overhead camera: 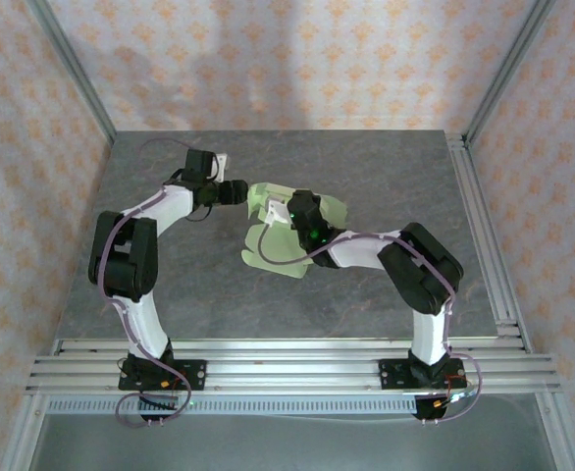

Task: Fold the paper box

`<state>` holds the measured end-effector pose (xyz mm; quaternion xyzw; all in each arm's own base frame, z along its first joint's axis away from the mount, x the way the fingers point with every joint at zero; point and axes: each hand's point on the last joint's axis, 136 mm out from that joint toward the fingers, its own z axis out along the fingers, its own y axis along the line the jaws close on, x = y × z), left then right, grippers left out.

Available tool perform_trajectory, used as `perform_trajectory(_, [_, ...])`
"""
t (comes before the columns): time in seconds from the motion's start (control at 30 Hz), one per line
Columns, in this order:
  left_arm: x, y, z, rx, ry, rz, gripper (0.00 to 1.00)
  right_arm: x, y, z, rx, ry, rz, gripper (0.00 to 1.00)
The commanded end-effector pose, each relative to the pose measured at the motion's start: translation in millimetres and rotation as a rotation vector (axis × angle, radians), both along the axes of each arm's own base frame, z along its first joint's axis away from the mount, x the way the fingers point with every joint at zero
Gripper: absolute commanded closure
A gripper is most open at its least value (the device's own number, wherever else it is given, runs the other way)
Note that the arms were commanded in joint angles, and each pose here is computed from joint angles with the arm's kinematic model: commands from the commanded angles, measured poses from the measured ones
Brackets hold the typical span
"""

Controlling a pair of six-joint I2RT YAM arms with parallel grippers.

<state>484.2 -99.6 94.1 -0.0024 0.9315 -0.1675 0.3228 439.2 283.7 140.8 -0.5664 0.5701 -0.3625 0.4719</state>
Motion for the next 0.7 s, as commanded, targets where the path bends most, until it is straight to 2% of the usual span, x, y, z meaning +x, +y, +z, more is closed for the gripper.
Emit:
perform_trajectory(0.0, [-4.9,-0.5,-7.0,0.005,0.04,-0.018,0.25,-0.1,4.3,0.0,-0.02,-0.066,-0.017,1.0])
perform_trajectory(0.33, [-17.3,-2.3,-17.3,-0.006,0.089,-0.031,0.25,9.4,4.8,-10.9,-0.031,-0.19,-0.078,1.0])
perform_trajectory(0.67, [-25.5,-9.5,-16.7,-0.036,0.111,-0.069,0.25,7.1,5.9,-11.9,-0.042,-0.198,-0.072,1.0])
